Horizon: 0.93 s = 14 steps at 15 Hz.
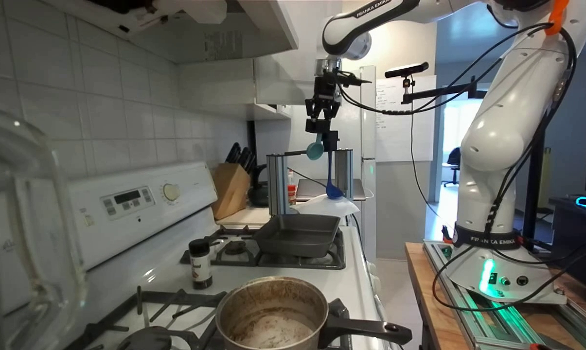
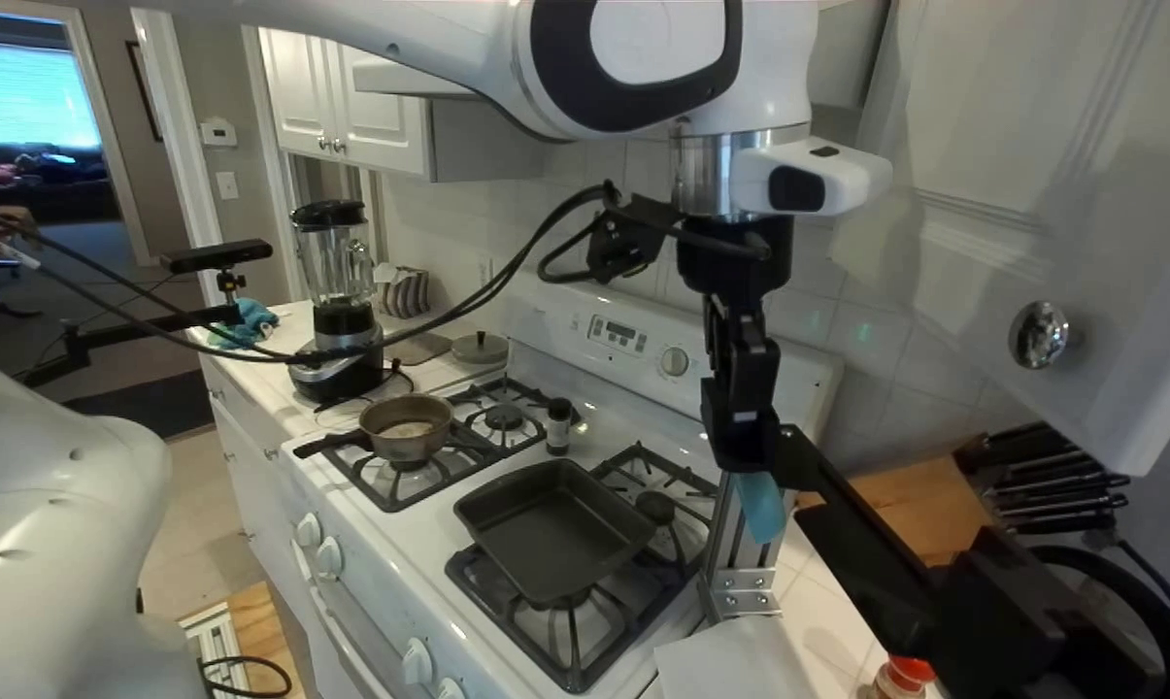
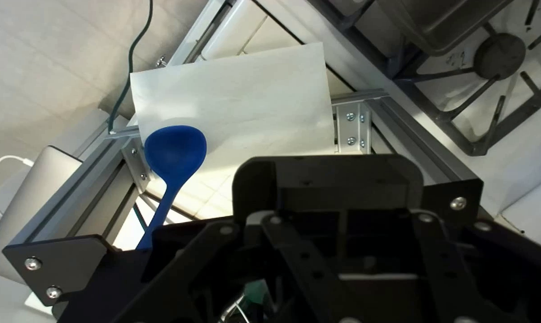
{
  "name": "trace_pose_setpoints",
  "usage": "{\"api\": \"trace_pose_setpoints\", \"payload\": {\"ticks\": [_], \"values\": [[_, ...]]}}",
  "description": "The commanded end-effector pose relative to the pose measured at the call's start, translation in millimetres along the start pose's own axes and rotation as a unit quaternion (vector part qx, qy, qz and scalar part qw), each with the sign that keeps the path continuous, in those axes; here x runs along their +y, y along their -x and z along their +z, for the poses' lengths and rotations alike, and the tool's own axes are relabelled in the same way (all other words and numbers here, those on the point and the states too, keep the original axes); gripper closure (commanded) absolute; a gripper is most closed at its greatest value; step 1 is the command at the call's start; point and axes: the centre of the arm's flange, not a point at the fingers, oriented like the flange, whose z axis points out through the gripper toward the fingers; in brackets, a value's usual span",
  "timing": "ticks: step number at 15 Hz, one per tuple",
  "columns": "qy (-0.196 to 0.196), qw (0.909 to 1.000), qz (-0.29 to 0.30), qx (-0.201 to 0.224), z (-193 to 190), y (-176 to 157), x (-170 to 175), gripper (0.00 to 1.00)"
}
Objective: Pick the serving spoon from the rack and use it to open the cabinet door then place it back on the rack
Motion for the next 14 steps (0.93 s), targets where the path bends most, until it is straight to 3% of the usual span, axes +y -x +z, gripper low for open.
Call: {"api": "trace_pose_setpoints", "payload": {"ticks": [1, 4, 14], "values": [[0.014, 0.9989, -0.042, 0.016, 13, -12, 0, 0.78], [0.019, 0.9970, -0.067, 0.033, 21, -14, -3, 0.78], [0.012, 0.9935, -0.110, 0.027, 50, -18, -15, 0.78]]}}
